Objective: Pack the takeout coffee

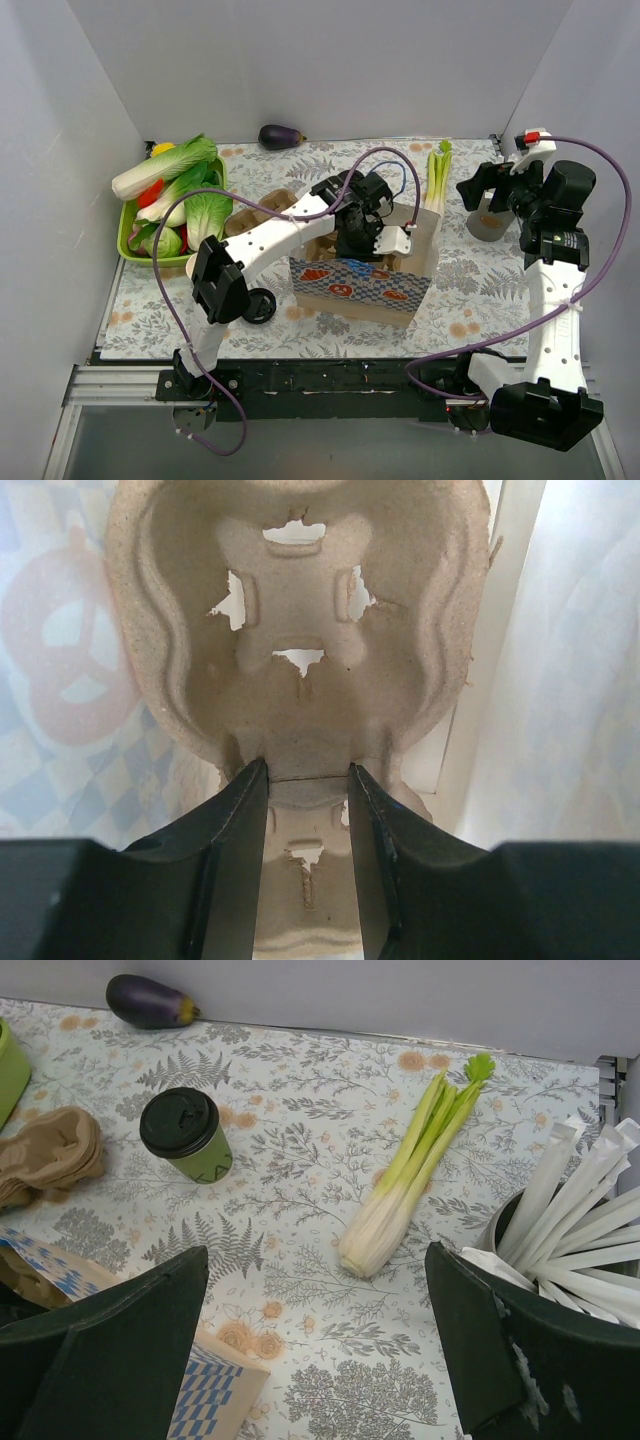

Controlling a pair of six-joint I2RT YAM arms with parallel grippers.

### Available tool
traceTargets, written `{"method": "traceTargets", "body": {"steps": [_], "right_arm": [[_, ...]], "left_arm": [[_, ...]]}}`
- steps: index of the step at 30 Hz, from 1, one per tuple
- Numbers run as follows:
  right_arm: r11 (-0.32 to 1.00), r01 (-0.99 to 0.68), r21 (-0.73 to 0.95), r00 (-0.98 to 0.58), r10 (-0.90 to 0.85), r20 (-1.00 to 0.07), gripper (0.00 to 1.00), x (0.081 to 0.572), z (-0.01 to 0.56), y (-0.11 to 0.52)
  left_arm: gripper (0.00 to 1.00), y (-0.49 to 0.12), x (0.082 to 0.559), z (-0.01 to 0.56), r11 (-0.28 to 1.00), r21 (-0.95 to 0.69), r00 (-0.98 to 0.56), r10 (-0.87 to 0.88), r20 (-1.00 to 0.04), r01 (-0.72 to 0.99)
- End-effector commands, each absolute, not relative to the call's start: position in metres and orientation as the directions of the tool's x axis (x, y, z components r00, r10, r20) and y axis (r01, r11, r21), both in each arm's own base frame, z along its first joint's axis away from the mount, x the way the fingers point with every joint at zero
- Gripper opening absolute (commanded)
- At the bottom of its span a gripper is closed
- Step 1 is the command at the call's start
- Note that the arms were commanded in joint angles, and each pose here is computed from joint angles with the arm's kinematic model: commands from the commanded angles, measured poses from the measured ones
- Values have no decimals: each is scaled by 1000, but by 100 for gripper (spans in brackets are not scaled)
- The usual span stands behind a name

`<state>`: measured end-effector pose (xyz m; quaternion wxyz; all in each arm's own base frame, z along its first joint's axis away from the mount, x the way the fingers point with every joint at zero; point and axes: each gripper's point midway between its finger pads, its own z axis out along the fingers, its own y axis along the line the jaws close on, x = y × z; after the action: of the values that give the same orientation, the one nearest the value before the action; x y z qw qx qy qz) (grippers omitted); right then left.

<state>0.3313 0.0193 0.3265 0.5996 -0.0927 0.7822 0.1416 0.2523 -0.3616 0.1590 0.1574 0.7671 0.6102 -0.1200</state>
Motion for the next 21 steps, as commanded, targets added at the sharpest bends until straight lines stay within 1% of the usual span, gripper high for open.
{"method": "traceTargets", "body": {"steps": [1, 6, 21], "right_arm": [[938, -330, 111, -234, 32, -972, 96, 328, 332, 22], [937, -329, 113, -242, 32, -970, 96, 326, 329, 22], [939, -324, 116, -254, 31, -967, 96, 319, 323, 23]], "left_arm": [[0, -365, 254, 155, -201, 130, 235, 904, -356, 971], [0, -364, 249, 145, -210, 116, 237, 909, -342, 971], [0, -359, 248, 117, -185, 109, 209, 933, -292, 977]]}}
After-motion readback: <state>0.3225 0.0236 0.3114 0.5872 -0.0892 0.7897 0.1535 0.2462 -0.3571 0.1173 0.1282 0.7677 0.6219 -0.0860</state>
